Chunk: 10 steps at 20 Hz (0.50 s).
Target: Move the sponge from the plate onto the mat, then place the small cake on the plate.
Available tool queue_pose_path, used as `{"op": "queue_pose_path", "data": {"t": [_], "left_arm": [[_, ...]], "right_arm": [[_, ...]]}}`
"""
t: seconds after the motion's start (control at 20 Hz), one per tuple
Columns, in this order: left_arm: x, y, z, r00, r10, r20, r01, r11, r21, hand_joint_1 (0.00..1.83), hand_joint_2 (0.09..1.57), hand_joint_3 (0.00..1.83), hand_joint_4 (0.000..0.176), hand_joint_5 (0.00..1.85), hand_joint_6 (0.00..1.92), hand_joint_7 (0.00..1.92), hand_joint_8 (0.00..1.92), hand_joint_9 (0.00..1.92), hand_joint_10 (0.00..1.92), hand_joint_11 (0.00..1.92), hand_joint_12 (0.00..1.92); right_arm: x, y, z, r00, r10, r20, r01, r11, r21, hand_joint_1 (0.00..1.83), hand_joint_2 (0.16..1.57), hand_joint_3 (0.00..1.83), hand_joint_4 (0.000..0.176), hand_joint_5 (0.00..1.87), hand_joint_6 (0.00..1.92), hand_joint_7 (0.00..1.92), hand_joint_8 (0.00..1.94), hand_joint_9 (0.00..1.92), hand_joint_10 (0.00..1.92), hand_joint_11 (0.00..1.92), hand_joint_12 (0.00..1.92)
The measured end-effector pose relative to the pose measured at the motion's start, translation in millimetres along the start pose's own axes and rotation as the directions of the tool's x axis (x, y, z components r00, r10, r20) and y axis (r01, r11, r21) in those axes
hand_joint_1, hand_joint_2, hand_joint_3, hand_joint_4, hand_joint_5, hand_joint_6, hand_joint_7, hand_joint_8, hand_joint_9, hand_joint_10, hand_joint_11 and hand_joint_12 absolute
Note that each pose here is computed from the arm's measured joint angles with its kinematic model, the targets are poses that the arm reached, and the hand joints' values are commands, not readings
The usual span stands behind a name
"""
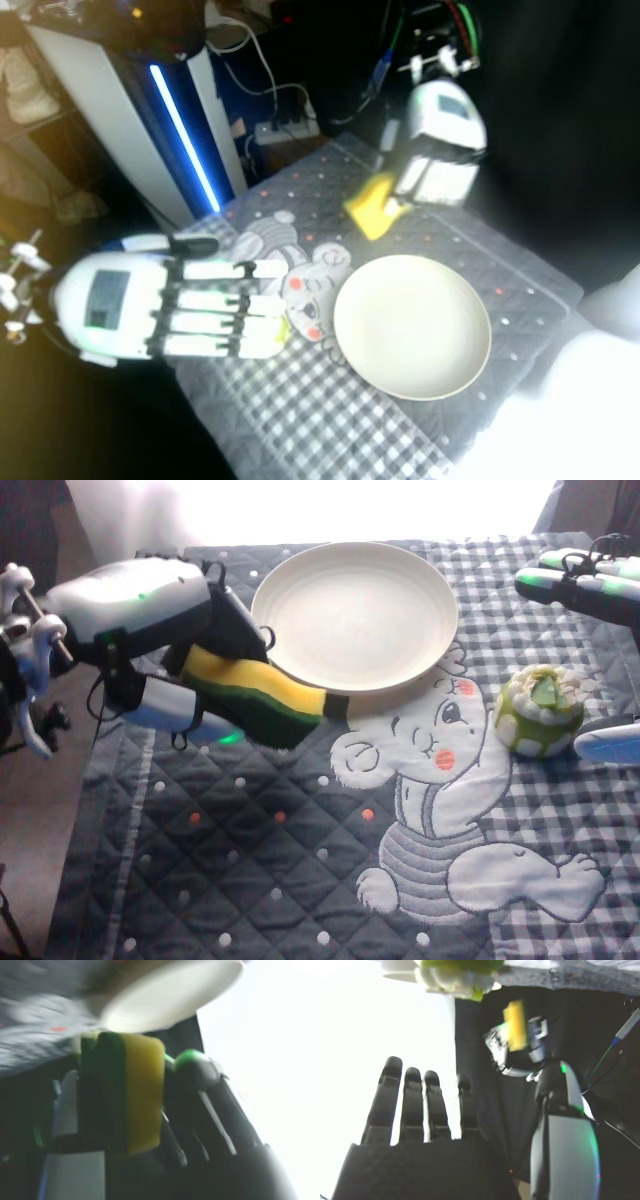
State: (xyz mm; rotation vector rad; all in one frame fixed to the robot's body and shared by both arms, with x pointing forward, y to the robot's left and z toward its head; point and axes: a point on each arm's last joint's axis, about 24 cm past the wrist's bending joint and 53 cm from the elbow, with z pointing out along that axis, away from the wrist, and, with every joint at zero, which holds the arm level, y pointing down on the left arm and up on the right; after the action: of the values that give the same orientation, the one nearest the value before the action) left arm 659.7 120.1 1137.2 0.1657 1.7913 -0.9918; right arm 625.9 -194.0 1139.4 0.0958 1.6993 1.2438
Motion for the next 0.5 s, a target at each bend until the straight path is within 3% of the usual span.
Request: {"op": "queue_pose_path", "data": {"t": [0.05, 0.1, 0.15, 0.2, 0.25, 0.3, 0.35, 0.4, 0.45, 0.5], "left_arm": [[4.0, 5.3, -1, 0.9999, -0.013, -0.005, 0.013, 0.9998, -0.013, 1.21, 1.02, 0.0, 0.0, 1.21, 0.57, 0.97, 1.54, 1.07, 1.77, 1.1, 1.92], [15.5, 13.1, -2, 0.9993, -0.025, -0.028, 0.024, 0.9991, -0.034, 1.21, 1.01, 0.0, 0.0, 1.24, 0.52, 0.98, 1.51, 1.12, 1.71, 1.17, 1.85], [25.3, 20.0, -3, 0.9974, -0.058, -0.043, 0.055, 0.9969, -0.057, 1.22, 1.0, 0.0, 0.0, 1.29, 0.42, 1.01, 1.55, 1.15, 1.74, 1.22, 1.84], [27.8, 21.2, -4, 0.997, -0.062, -0.046, 0.059, 0.9965, -0.059, 1.22, 0.99, 0.0, 0.0, 1.32, 0.37, 0.99, 1.59, 1.11, 1.81, 1.19, 1.9], [27.3, 21.3, -5, 0.9969, -0.068, -0.04, 0.066, 0.9962, -0.057, 1.22, 0.99, 0.0, 0.0, 1.31, 0.38, 1.03, 1.32, 1.07, 1.58, 1.06, 1.77], [29.3, 21.8, -6, 0.9964, -0.074, -0.041, 0.071, 0.9958, -0.058, 1.22, 0.99, 0.0, 0.0, 1.3, 0.39, 1.04, 1.09, 1.03, 1.4, 0.99, 1.65], [32.4, 23.4, -8, 0.9959, -0.078, -0.046, 0.075, 0.9953, -0.062, 1.21, 1.0, 0.0, 0.0, 1.26, 0.48, 1.02, 0.97, 0.97, 1.36, 0.91, 1.64], [33.1, 24.1, -8, 0.9956, -0.081, -0.046, 0.078, 0.9948, -0.065, 1.12, 0.96, 0.0, 0.0, 1.02, 0.18, 0.98, 0.87, 0.9, 1.31, 0.81, 1.62], [34.0, 24.0, -8, 0.9955, -0.083, -0.047, 0.08, 0.9947, -0.065, 1.01, 0.93, 0.0, 0.0, 0.89, 0.05, 0.89, 0.58, 0.79, 1.02, 0.61, 1.42], [37.1, 24.1, -10, 0.9954, -0.08, -0.053, 0.076, 0.9949, -0.066, 0.93, 0.87, 0.0, 0.0, 0.75, 0.01, 0.8, 0.35, 0.66, 0.87, 0.45, 1.38]], "right_arm": [[0, -0.1, 0, 1.0, 0.0, 0.0, 0.0, 1.0, 0.0, 0.59, 0.98, 0.0, 0.133, 0.14, 0.0, 0.13, 0.01, 0.14, 0.02, 0.21, 0.1], [0, -0.2, 0, 1.0, 0.0, 0.0, 0.0, 1.0, 0.001, 0.58, 0.97, 0.0, 0.139, 0.13, 0.0, 0.13, 0.01, 0.15, 0.02, 0.23, 0.11], [0, -0.3, 0, 1.0, 0.0, 0.0, 0.0, 1.0, 0.001, 0.54, 0.96, 0.0, 0.126, 0.15, 0.0, 0.16, 0.0, 0.18, 0.01, 0.27, 0.11], [0, -0.3, 0, 1.0, 0.0, 0.001, 0.0, 1.0, 0.002, 0.53, 0.96, 0.0, 0.137, 0.15, 0.0, 0.16, 0.0, 0.2, 0.01, 0.3, 0.12], [-1, -0.2, 0, 1.0, 0.0, 0.001, 0.0, 1.0, 0.001, 0.52, 0.94, 0.0, 0.146, 0.16, 0.0, 0.16, 0.0, 0.2, 0.01, 0.3, 0.11], [-1, 0.4, 0, 1.0, -0.001, 0.001, 0.001, 1.0, -0.001, 0.56, 0.93, 0.0, 0.13, 0.19, 0.01, 0.16, 0.0, 0.19, 0.0, 0.27, 0.1], [-1, 0.2, 0, 1.0, -0.001, 0.001, 0.001, 1.0, 0.0, 0.55, 0.93, 0.0, 0.13, 0.19, 0.01, 0.16, 0.0, 0.19, 0.0, 0.27, 0.1], [-2, -0.3, -1, 1.0, -0.003, 0.002, 0.003, 1.0, 0.003, 0.54, 0.93, 0.0, 0.135, 0.18, 0.01, 0.15, 0.0, 0.19, 0.0, 0.27, 0.1], [-2, -0.2, -1, 1.0, -0.004, 0.002, 0.004, 1.0, 0.002, 0.56, 0.94, 0.0, 0.141, 0.18, 0.01, 0.15, 0.0, 0.17, 0.0, 0.24, 0.09], [-2, -0.1, -1, 1.0, -0.003, 0.002, 0.003, 1.0, 0.002, 0.56, 0.94, 0.0, 0.143, 0.19, 0.01, 0.14, 0.0, 0.15, 0.0, 0.22, 0.08]]}}
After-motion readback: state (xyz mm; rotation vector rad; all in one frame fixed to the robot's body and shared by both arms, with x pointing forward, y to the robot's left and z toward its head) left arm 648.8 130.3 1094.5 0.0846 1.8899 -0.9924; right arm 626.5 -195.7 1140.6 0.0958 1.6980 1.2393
